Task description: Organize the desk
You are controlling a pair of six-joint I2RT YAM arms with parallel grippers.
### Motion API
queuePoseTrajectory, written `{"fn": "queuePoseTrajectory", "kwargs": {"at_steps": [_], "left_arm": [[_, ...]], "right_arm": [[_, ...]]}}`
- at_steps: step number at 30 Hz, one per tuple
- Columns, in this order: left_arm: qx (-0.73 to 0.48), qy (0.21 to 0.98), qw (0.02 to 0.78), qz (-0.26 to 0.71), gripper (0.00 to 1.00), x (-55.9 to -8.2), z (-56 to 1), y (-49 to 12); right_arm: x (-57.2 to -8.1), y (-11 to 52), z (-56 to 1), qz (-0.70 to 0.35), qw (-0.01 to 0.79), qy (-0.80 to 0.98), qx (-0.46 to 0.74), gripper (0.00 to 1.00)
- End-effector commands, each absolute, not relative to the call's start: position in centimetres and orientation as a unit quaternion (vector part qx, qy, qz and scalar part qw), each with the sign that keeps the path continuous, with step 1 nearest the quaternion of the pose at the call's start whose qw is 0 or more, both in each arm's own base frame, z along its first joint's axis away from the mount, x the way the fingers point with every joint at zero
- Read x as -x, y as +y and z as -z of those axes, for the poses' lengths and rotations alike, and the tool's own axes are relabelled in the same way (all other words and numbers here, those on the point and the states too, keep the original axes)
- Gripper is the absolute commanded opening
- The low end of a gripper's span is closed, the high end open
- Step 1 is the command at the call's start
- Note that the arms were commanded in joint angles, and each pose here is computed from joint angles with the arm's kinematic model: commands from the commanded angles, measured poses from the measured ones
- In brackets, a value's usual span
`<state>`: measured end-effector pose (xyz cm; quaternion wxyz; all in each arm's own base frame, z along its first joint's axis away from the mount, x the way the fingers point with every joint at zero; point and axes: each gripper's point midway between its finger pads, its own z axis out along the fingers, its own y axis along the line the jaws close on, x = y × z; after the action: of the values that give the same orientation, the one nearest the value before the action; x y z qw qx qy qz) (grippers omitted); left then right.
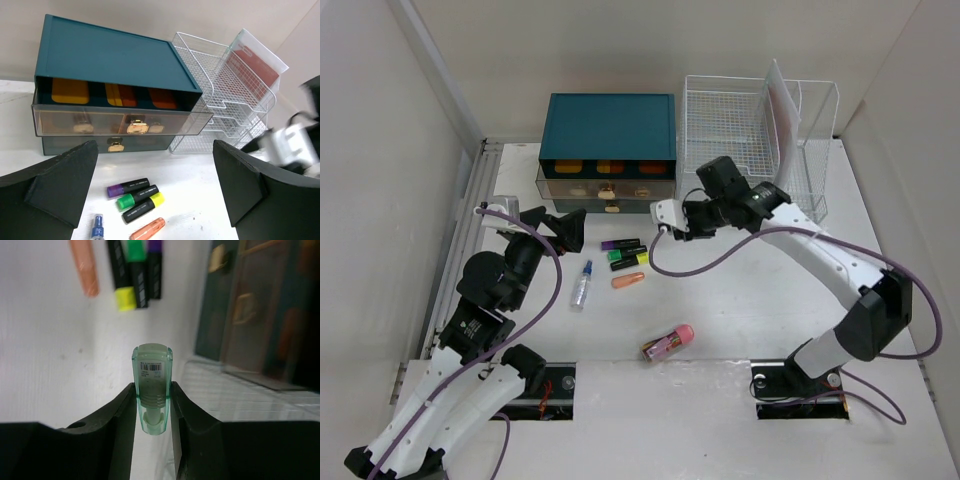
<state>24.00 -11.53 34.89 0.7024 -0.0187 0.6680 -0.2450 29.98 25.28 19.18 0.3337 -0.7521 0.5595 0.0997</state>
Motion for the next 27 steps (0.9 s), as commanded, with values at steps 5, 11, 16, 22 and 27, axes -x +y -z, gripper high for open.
{"fn": "queuePoseTrajectory", "kwargs": {"at_steps": [5,11,16,22,27], "left_arm": [[0.029,0.649,0.72,0.243,0.99,-23.9,-35.7,-11.0],[0.02,0.657,0.713,0.245,0.99,-24.2,-35.2,-11.5],[0.02,0.657,0.713,0.245,0.99,-24.2,-35.2,-11.5],[0.021,0.657,0.715,0.239,0.99,-24.3,-35.2,-11.3],[0.02,0.66,0.713,0.237,0.99,-24.5,-35.0,-11.4]], "right_arm": [[-33.4,30.4,-31.6,-0.138,0.531,0.548,0.632,0.03],[-37.6,31.8,-34.5,-0.107,0.59,0.55,0.581,0.02],[-41.4,32.2,-34.6,-0.061,0.618,0.562,0.547,0.02],[-44.3,32.8,-31.7,-0.039,0.609,0.588,0.531,0.02],[-45.1,33.3,-31.2,-0.042,0.607,0.596,0.523,0.04]]}}
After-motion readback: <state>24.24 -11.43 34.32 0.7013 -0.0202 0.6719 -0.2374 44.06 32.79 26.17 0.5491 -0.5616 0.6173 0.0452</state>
